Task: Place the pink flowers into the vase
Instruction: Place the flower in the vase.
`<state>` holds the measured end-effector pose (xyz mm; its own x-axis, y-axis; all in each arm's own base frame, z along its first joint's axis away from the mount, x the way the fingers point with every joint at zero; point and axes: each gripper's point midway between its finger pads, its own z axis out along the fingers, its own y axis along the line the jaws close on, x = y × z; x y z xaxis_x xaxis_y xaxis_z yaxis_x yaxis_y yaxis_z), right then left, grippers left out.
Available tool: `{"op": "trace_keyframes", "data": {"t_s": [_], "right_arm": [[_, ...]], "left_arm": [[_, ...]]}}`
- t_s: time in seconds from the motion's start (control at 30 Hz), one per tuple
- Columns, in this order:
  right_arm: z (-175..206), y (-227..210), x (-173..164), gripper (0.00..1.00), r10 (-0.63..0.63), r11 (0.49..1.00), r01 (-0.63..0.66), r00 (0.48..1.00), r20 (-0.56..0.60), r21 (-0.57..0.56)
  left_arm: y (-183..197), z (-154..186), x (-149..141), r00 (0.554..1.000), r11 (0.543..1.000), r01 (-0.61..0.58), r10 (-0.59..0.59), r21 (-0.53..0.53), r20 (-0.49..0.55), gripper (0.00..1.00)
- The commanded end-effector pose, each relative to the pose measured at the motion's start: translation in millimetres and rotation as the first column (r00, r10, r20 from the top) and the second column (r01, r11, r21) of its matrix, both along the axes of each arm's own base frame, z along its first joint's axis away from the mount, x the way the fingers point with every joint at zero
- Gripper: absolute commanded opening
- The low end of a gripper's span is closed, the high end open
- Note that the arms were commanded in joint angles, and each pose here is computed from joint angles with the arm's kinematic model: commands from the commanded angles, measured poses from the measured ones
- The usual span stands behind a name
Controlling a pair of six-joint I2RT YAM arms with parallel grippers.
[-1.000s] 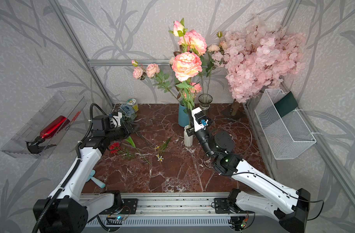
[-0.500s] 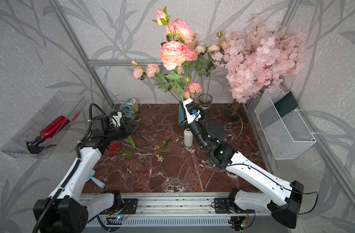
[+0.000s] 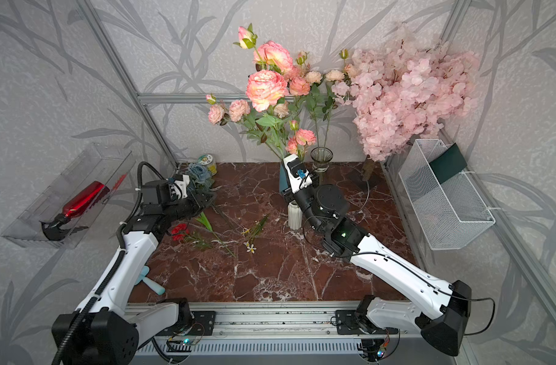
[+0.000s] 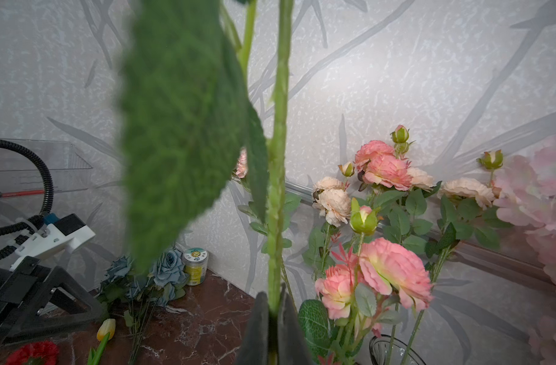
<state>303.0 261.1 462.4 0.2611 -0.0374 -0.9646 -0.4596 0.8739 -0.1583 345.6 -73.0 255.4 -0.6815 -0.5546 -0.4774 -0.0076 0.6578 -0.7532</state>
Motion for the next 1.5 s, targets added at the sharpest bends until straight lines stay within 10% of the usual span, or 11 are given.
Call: {"op": "trace_keyframes", "data": {"t_s": [0.0, 0.57, 1.47], "right_arm": [[25, -4, -6, 0.00, 0.025, 0.998, -0.027, 0.999, 0.039, 0.063], [15, 1, 12, 0.00, 0.013, 0.998, -0.014, 1.000, 0.011, 0.056], [-112, 19, 63, 0.00, 0.022, 0.986, -0.071, 0.951, -0.309, -0.149]], "left_arm": [[1, 6, 1, 1.000, 1.000, 0.001, -0.001, -0.017, 0.029, 0.43], [5, 8, 2, 0.999, 0.999, -0.003, 0.004, -0.038, 0.038, 0.43], [8, 11, 4, 0.999, 0.998, -0.007, 0.010, -0.066, 0.048, 0.43]]}}
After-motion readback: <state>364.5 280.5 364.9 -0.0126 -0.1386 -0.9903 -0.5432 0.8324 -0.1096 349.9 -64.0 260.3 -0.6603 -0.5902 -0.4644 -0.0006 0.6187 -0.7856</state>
